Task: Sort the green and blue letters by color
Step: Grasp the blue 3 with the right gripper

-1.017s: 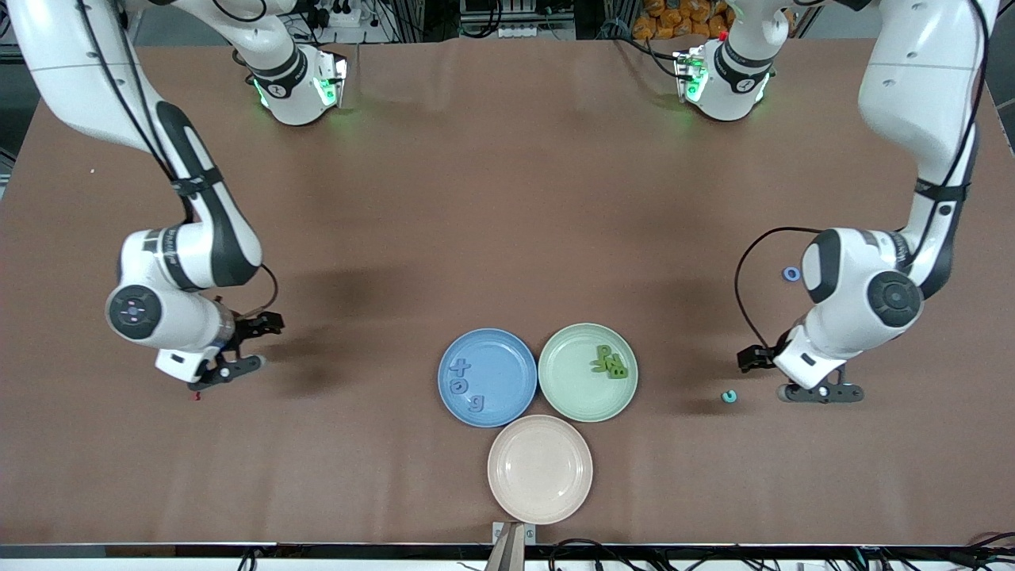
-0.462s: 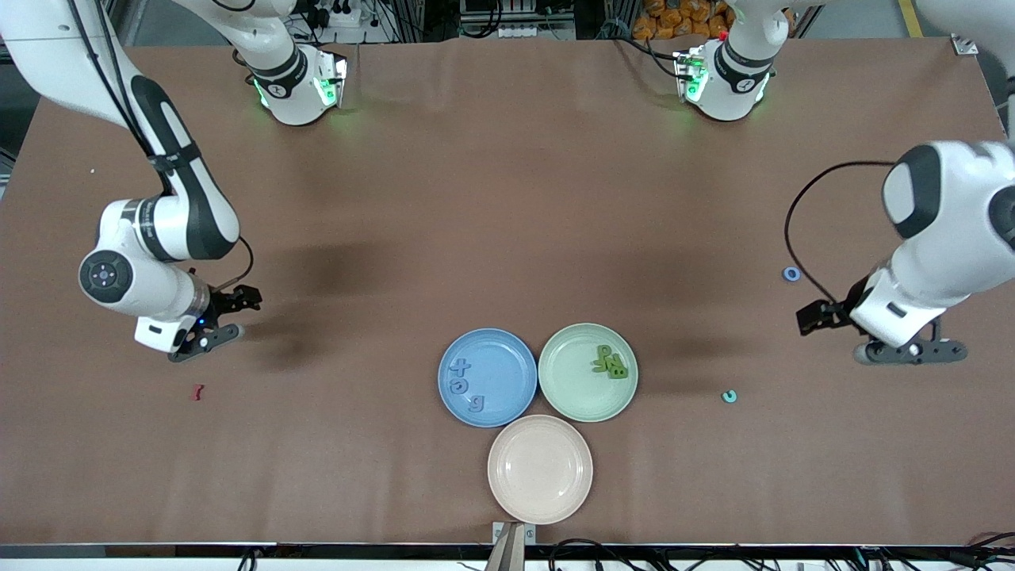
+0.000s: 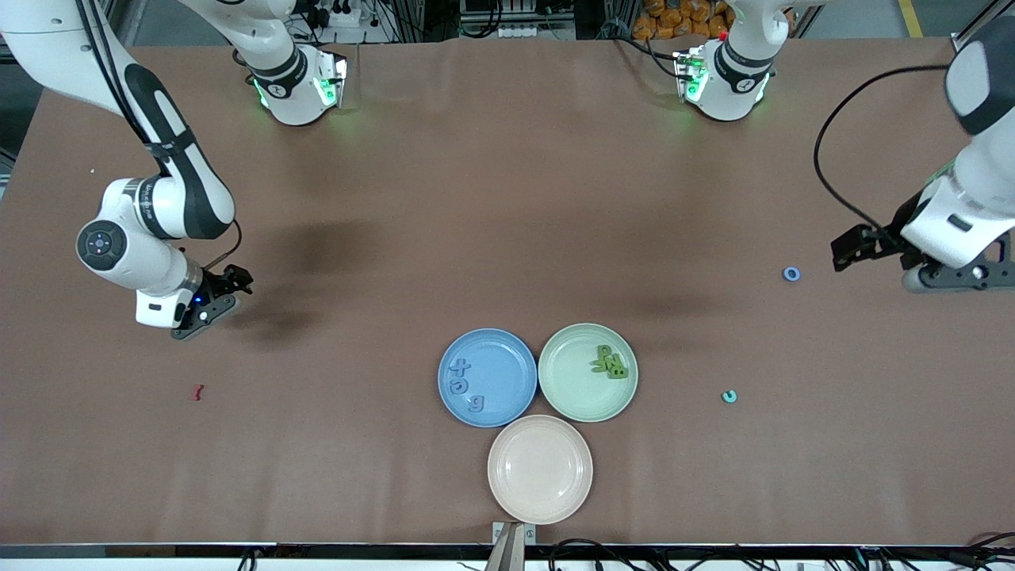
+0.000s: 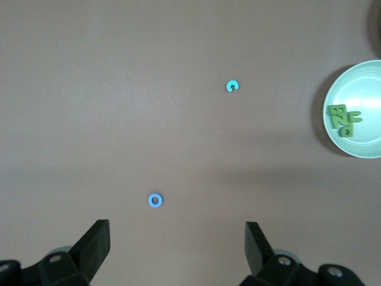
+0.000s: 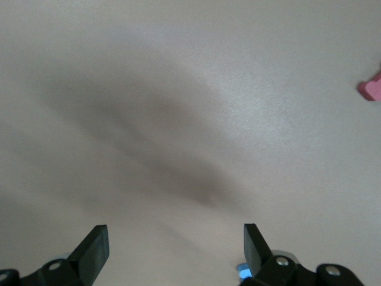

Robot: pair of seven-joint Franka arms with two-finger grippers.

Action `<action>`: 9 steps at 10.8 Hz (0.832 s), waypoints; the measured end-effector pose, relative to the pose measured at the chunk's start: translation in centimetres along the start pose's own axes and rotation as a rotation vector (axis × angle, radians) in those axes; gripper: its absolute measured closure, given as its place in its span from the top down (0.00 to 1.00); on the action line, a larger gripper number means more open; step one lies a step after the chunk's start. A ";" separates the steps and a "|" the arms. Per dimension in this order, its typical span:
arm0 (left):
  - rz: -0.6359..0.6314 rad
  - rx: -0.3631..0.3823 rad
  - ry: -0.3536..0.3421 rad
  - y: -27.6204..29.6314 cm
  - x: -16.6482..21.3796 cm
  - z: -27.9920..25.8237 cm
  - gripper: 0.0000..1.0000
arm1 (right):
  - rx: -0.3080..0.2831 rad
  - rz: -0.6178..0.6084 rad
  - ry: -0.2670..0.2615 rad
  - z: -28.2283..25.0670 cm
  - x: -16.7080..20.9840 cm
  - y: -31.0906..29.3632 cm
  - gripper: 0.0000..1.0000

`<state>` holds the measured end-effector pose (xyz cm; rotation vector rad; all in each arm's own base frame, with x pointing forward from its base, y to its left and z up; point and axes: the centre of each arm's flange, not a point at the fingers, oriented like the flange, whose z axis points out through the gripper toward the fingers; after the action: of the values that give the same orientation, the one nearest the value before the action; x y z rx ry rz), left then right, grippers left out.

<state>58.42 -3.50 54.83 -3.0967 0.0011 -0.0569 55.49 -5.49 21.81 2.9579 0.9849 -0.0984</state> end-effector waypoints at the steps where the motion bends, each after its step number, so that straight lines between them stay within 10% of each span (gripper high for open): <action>1: -0.003 -0.007 -0.006 0.0 -0.5 -1.6 1.00 | -0.010 -0.029 0.014 0.0 -0.3 0.5 1.00; 9: 0.028 -0.010 -0.077 1.7 -2.6 -7.9 1.00 | -0.103 -0.175 0.037 4.0 -6.5 6.4 1.00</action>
<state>55.49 -5.57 62.54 -3.1060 0.0428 0.0637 53.94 -14.61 18.29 2.7864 1.2138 0.0045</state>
